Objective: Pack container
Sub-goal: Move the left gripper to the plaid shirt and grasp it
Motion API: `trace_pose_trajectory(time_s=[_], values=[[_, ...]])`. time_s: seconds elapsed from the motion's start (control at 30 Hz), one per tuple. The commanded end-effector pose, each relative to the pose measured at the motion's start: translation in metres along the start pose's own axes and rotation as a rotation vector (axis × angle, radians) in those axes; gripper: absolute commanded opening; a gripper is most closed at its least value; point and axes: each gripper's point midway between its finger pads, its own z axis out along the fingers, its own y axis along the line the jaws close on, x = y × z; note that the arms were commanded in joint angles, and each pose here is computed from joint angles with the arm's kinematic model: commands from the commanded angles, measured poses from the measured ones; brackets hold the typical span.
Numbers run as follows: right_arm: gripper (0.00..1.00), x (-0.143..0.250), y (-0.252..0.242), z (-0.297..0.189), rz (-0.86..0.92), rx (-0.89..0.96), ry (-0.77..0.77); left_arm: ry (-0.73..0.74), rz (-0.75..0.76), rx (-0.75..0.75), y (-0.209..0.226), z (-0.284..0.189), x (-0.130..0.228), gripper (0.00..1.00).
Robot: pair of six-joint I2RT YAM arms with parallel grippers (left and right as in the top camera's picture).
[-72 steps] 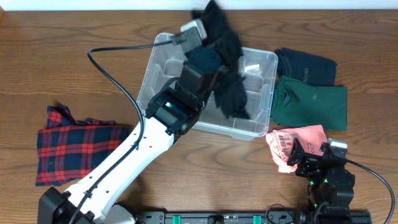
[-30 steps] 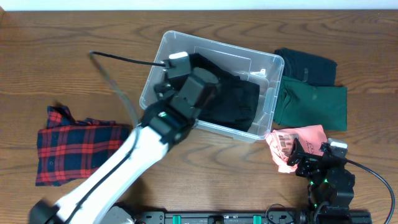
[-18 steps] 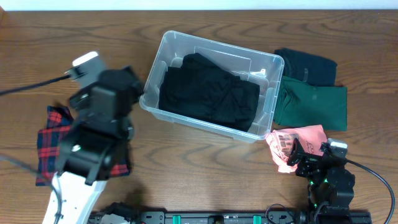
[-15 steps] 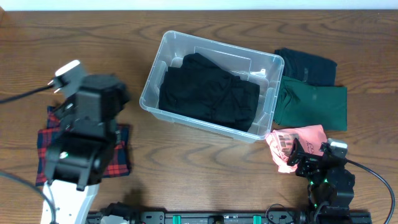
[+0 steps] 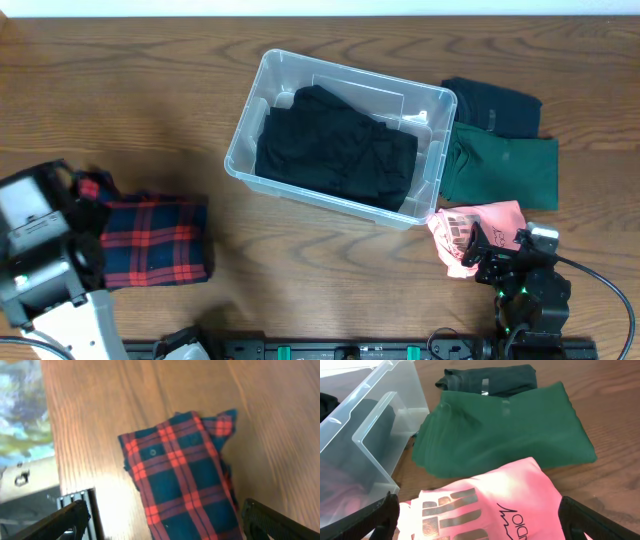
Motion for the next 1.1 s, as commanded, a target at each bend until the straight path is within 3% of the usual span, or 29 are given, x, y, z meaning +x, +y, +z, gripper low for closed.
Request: trace_pose_trajectory(time_s=[0.0,0.13,0.33,0.53,0.73,1.07], values=[[0.99,0.002,0.001,0.000,0.002,-0.002,0.006,0.057,0.008,-0.026,0.011,0.016,-0.002,0.98],[0.99,0.002,0.001,0.000,0.002,-0.002,0.006,0.116,-0.072,-0.068,0.020,0.040,-0.009,0.98],[0.99,0.002,0.001,0.000,0.002,-0.002,0.006,0.477,-0.100,0.065,-0.008,0.079,0.033,0.98],[0.99,0.002,0.001,0.000,0.002,-0.002,0.006,0.652,-0.087,-0.009,-0.001,0.101,0.063,0.98],[0.99,0.002,0.001,0.000,0.002,-0.002,0.006,0.678,-0.083,-0.034,0.007,0.126,0.090,0.98],[0.99,0.002,0.001,0.000,0.002,-0.002,0.006,0.569,-0.098,0.059,0.006,0.189,0.132,0.98]])
